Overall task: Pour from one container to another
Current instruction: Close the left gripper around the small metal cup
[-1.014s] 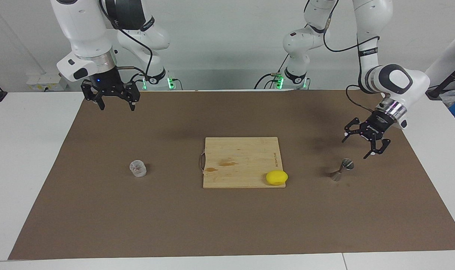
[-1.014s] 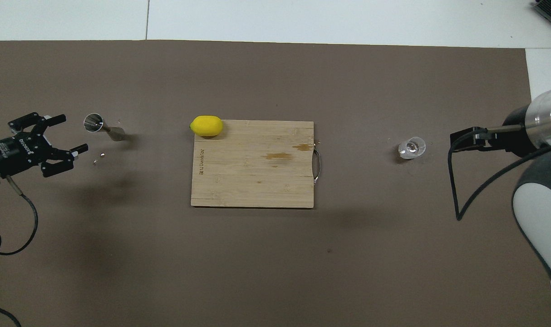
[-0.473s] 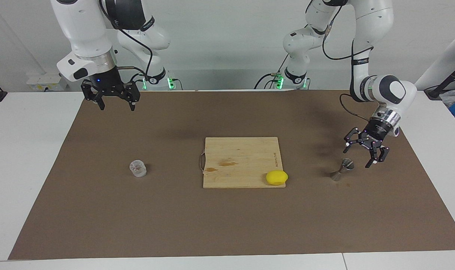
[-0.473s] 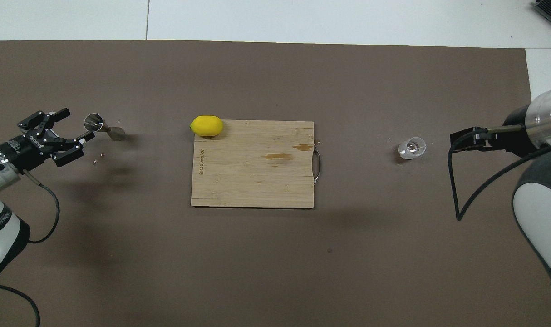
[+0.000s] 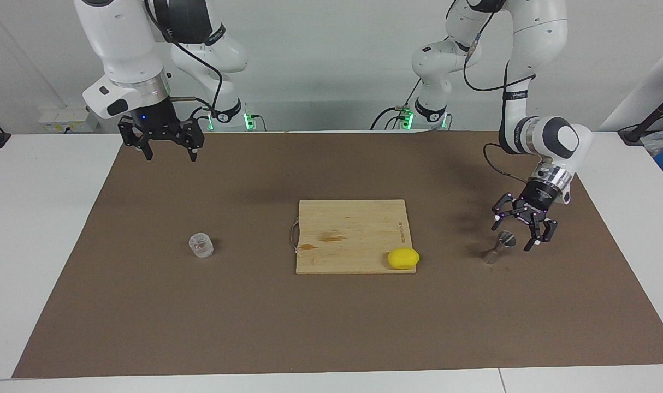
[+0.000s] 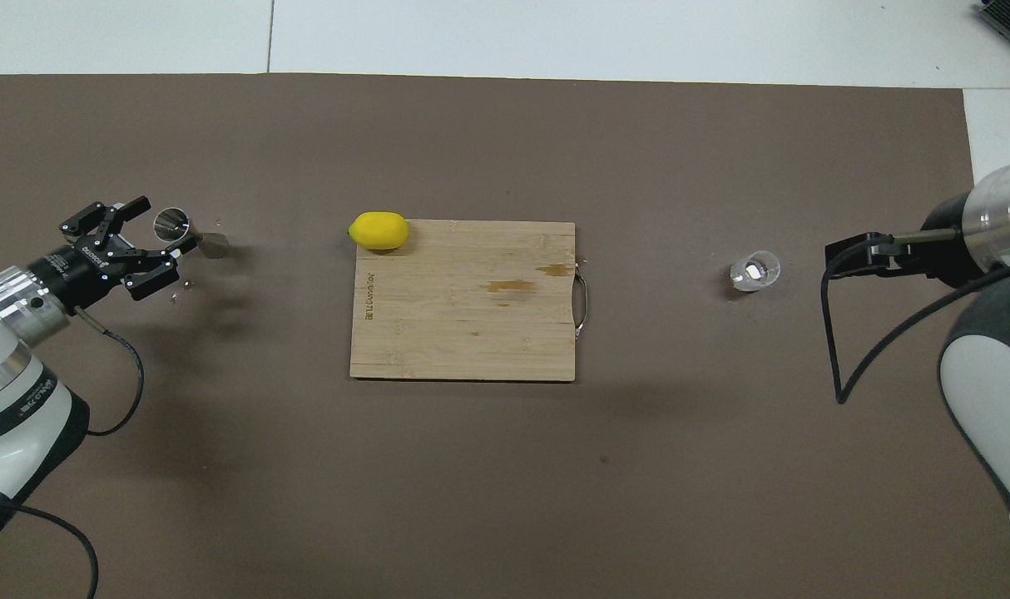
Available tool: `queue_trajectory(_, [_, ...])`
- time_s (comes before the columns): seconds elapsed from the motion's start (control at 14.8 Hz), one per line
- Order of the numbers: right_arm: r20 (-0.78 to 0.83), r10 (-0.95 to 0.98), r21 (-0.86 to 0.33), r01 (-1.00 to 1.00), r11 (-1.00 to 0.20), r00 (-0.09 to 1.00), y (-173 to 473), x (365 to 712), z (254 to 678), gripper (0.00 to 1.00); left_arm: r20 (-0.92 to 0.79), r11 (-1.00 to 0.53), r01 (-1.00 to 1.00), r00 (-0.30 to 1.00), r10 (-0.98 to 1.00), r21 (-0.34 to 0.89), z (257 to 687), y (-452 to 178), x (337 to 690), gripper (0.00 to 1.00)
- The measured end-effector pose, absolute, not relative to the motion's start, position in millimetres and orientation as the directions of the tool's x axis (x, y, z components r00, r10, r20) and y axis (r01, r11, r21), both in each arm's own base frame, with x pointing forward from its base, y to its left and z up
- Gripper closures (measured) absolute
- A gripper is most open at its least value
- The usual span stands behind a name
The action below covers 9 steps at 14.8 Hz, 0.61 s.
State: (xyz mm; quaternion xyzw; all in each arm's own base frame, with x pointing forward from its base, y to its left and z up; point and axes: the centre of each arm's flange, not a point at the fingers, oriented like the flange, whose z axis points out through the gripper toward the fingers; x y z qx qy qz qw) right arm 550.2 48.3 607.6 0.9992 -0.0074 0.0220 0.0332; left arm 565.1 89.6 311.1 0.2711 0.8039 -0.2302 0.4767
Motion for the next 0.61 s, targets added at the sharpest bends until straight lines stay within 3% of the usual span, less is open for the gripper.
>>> queue_trajectory(0.27, [0.044, -0.013, 0.066, -0.016, -0.998, 0.999, 48.3, 550.2, 607.6, 0.0, -0.89, 0.747, 0.656, -0.399, 0.22, -0.11, 308.2, 89.7, 564.8, 0.07])
queue_trajectory(0.34, [0.044, -0.013, 0.066, -0.016, -0.998, 0.999, 48.3, 550.2, 607.6, 0.0, -0.89, 0.746, 0.656, -0.399, 0.22, -0.109, 307.8, 89.6, 564.7, 0.13])
queue_trajectory(0.61, [0.044, -0.013, 0.066, -0.016, -0.998, 0.999, 48.3, 550.2, 607.6, 0.0, -0.888, 0.746, 0.656, -0.404, 0.221, -0.113, 305.0, 89.3, 563.1, 0.17])
